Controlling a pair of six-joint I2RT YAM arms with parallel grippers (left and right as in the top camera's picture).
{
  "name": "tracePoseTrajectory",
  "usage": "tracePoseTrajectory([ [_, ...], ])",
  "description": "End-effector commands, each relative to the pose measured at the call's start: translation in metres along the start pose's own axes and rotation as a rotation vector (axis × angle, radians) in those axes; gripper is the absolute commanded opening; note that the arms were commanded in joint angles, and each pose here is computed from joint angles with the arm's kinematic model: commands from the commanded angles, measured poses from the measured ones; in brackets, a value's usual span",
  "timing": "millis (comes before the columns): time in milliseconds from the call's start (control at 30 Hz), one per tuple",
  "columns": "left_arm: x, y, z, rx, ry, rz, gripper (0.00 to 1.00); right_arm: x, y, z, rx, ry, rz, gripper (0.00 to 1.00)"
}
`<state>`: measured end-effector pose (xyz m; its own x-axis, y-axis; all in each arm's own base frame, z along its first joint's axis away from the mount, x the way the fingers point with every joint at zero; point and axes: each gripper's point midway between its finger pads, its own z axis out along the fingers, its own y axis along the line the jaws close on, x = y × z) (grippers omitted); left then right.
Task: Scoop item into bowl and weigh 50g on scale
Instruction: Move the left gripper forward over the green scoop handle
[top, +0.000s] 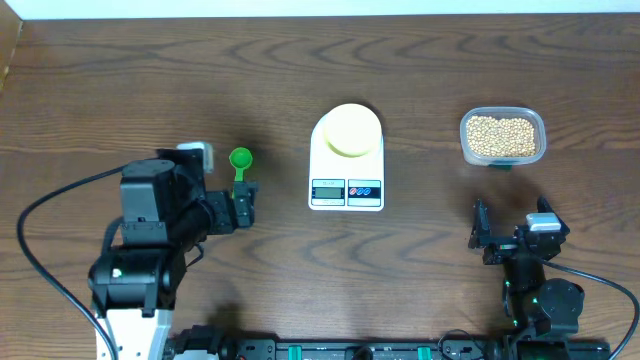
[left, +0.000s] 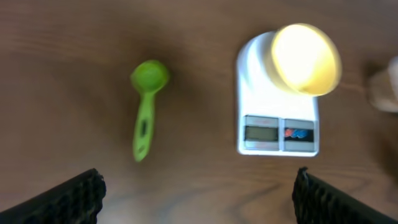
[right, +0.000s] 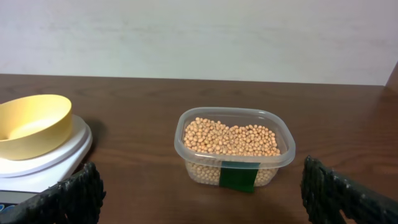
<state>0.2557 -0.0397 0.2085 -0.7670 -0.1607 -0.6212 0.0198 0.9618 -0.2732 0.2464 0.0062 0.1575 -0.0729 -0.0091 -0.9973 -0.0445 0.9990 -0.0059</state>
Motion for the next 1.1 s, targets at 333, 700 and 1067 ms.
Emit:
tracePoseTrajectory([
  [333, -0.005, 0.048, 0.028, -0.295, 0.267, -0.123, 0.98, 0.002, -0.003, 0.000, 0.013, 0.006, 0.011, 0.99],
  [700, 0.016, 0.081, 0.078, -0.340, 0.443, -0.163, 0.98, 0.002, -0.003, 0.000, 0.013, 0.006, 0.011, 0.99],
  [1067, 0.048, 0.072, 0.145, -0.139, 0.623, -0.123, 0.98, 0.002, -0.003, 0.000, 0.013, 0.006, 0.011, 0.99],
])
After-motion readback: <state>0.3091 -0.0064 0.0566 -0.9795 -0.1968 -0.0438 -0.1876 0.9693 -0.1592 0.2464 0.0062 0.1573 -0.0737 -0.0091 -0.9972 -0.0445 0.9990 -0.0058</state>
